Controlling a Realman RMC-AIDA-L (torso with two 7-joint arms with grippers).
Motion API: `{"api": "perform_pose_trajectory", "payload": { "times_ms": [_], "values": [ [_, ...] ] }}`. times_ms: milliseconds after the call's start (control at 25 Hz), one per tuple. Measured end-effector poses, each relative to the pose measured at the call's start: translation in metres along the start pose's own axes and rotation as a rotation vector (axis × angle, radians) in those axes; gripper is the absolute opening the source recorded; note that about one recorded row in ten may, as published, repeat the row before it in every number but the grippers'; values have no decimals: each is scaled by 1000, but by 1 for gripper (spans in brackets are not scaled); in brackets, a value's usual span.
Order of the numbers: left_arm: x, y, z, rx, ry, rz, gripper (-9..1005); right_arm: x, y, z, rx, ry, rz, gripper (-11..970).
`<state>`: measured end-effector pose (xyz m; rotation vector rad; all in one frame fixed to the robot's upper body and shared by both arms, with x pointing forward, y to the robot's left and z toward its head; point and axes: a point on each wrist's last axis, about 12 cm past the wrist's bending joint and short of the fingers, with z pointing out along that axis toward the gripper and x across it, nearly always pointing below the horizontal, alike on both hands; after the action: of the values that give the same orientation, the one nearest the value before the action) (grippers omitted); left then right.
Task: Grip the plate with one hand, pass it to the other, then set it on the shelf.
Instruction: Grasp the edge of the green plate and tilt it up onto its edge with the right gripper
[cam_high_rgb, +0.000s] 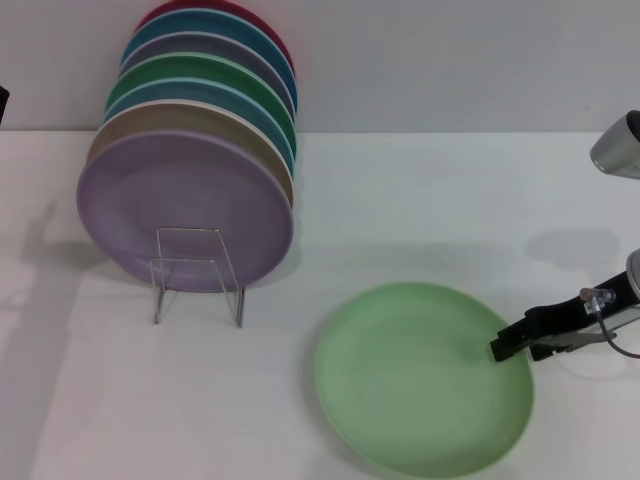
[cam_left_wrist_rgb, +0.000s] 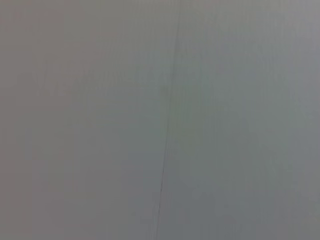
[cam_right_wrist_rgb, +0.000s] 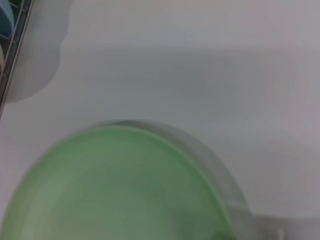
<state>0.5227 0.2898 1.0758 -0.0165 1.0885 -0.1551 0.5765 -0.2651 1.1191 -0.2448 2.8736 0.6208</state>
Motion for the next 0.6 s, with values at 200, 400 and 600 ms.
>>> {"api": "perform_pose_trajectory", "payload": {
  "times_ms": [200,400,600],
  "values": [
    [0,0,0,-1,-2,-1,798,1,-1,1,-2,4,1,571],
    [-1,2,0,-13,-3,2,797,3,-2,5,-6,15,10,492],
    [-1,3,-1,-16,-7,3,796,3,-3,6,-5,15,13,234]
  ]
}}
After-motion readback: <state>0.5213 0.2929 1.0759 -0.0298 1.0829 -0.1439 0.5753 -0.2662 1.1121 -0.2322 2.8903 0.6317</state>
